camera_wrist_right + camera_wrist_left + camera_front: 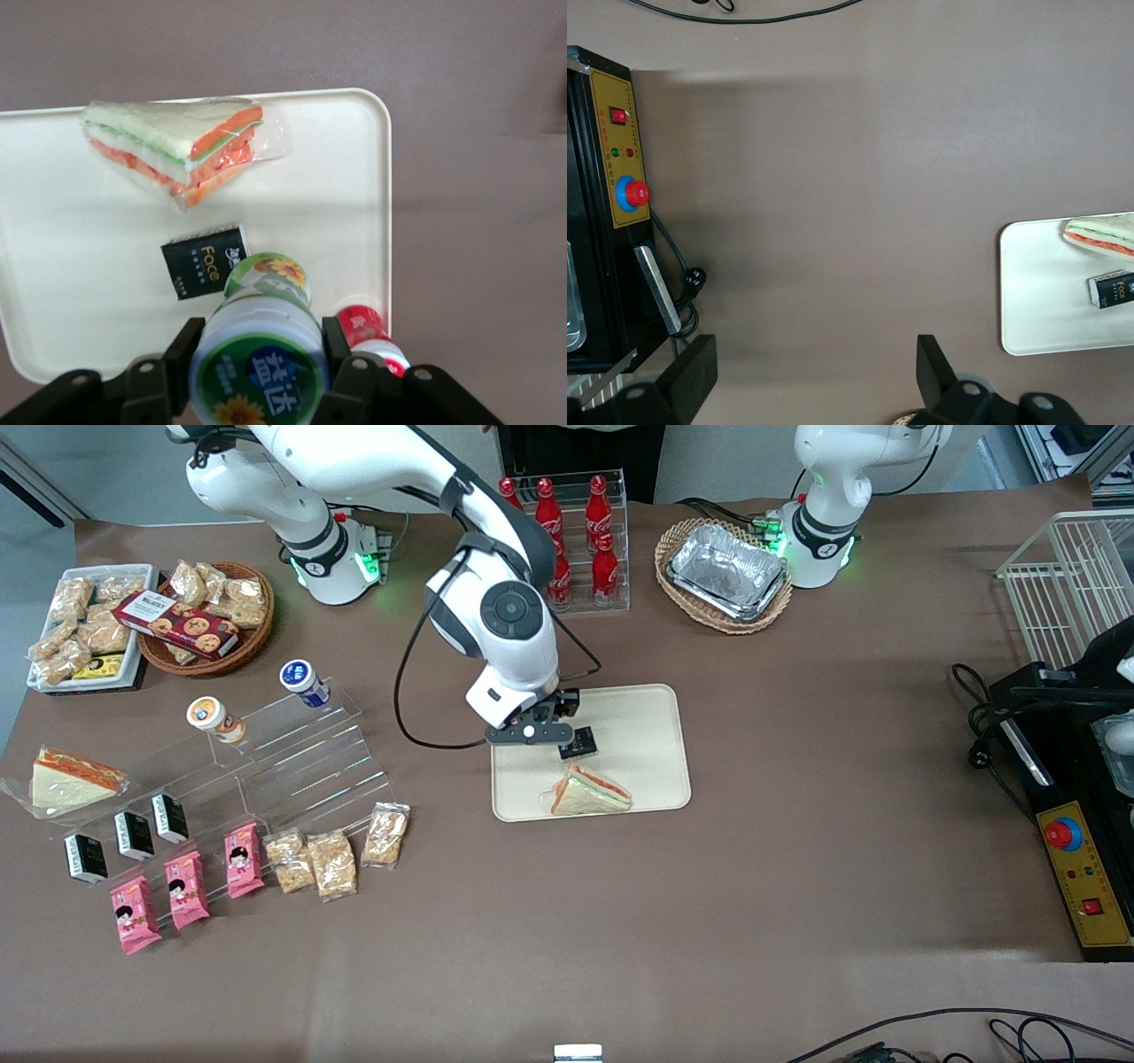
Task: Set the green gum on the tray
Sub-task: 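Carry the gum bottle over the cream tray beside the red-capped bottle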
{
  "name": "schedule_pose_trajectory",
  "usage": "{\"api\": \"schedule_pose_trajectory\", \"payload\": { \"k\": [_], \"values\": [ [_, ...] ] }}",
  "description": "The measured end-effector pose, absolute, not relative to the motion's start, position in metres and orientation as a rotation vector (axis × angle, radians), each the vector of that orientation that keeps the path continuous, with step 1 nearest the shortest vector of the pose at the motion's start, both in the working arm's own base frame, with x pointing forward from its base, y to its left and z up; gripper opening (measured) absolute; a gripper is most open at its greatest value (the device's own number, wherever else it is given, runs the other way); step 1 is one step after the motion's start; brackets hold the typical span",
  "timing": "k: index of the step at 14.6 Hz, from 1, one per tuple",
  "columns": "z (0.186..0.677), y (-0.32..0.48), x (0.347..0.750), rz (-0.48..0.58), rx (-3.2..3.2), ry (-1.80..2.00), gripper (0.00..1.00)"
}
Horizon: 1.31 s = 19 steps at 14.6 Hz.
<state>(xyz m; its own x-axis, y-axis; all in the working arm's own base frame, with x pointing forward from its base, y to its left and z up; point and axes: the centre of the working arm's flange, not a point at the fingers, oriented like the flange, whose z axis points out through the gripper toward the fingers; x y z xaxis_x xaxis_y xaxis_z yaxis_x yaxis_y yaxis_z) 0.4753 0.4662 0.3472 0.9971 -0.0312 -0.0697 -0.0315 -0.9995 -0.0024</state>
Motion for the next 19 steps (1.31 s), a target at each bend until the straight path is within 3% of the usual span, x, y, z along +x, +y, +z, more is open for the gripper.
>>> {"api": "schedule_pose_trajectory", "payload": {
  "k": [11,19],
  "values": [
    [0.275,0.442,0.479,0.004,-3.119,0.065,0.59],
    [0.235,0.431,0.457,0.074,-3.16,0.041,0.59]
  ]
}}
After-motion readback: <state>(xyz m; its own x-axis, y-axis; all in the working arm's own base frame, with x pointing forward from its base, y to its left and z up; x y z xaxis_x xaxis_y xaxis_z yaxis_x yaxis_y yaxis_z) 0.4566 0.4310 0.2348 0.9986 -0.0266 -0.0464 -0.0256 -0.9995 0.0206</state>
